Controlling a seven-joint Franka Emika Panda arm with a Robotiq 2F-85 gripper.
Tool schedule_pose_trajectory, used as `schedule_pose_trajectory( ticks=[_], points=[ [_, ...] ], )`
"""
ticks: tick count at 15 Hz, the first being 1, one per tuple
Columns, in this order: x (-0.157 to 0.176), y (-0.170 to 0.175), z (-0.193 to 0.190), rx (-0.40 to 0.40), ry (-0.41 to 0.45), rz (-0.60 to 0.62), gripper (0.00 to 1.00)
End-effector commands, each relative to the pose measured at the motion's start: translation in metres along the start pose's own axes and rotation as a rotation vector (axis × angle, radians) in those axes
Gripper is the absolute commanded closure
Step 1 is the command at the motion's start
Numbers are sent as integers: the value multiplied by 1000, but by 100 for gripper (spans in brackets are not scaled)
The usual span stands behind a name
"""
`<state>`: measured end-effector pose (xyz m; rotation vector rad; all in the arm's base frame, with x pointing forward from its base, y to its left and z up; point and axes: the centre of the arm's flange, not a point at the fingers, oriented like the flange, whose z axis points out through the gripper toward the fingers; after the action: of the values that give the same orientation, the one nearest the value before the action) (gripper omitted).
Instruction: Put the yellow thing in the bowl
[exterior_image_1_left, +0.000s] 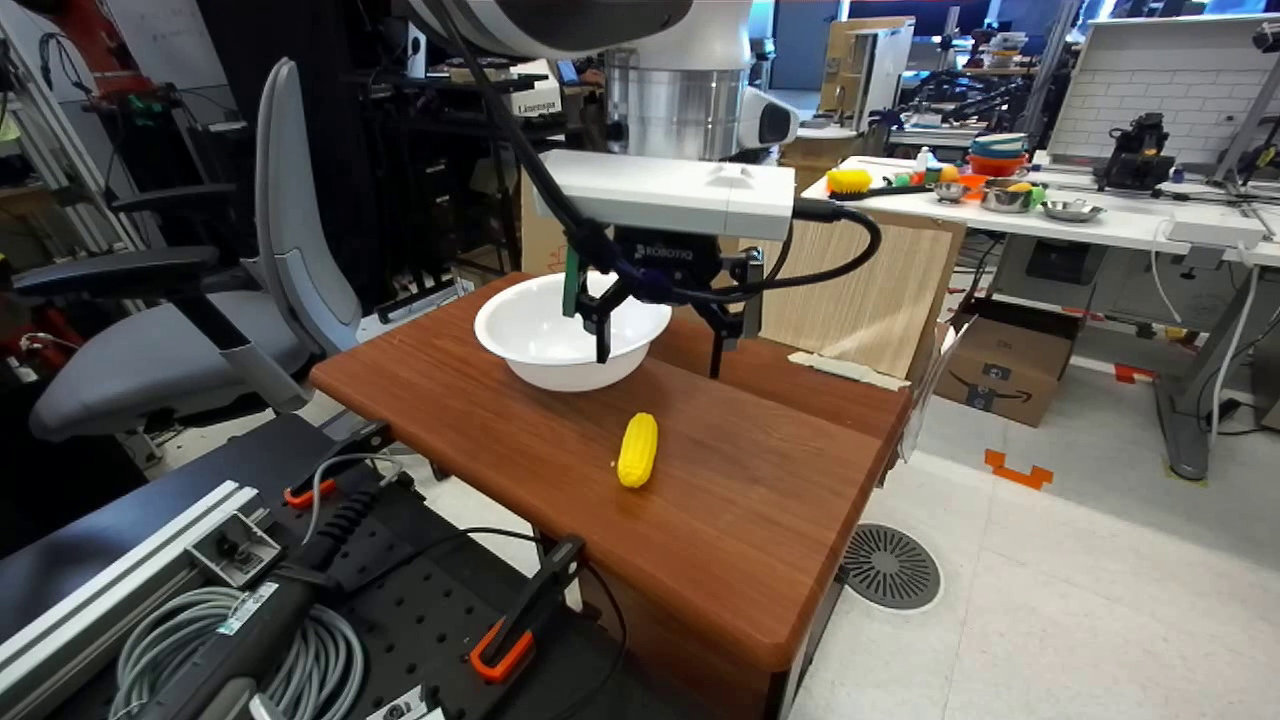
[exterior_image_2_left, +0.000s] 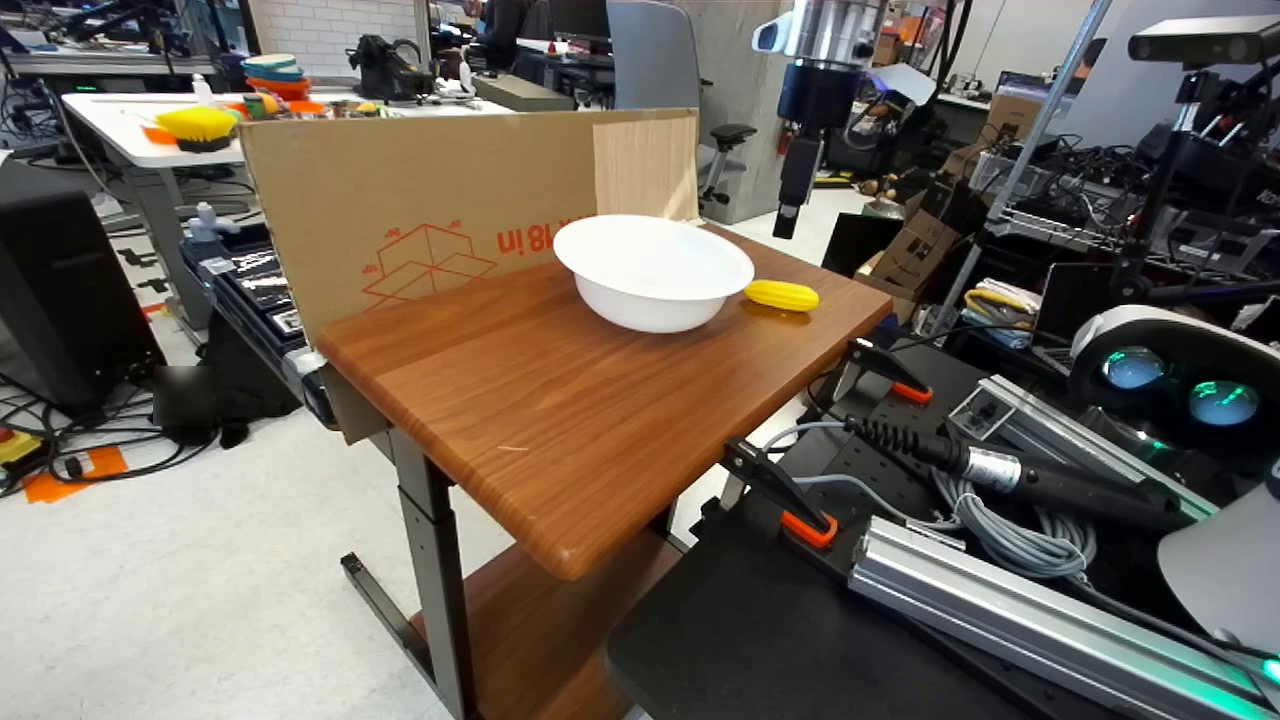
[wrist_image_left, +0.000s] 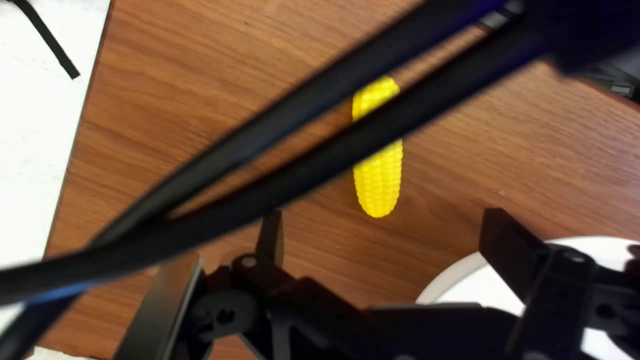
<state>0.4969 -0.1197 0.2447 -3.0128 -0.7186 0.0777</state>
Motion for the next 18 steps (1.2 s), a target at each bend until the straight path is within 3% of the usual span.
schedule_pose_trajectory(
  ticks=[1,10,18],
  points=[
    [1,10,15,-2,-8,19,0],
    [5,17,44,36,-68,47,0],
    [14,16,67,-2,-127,71,0]
  ],
)
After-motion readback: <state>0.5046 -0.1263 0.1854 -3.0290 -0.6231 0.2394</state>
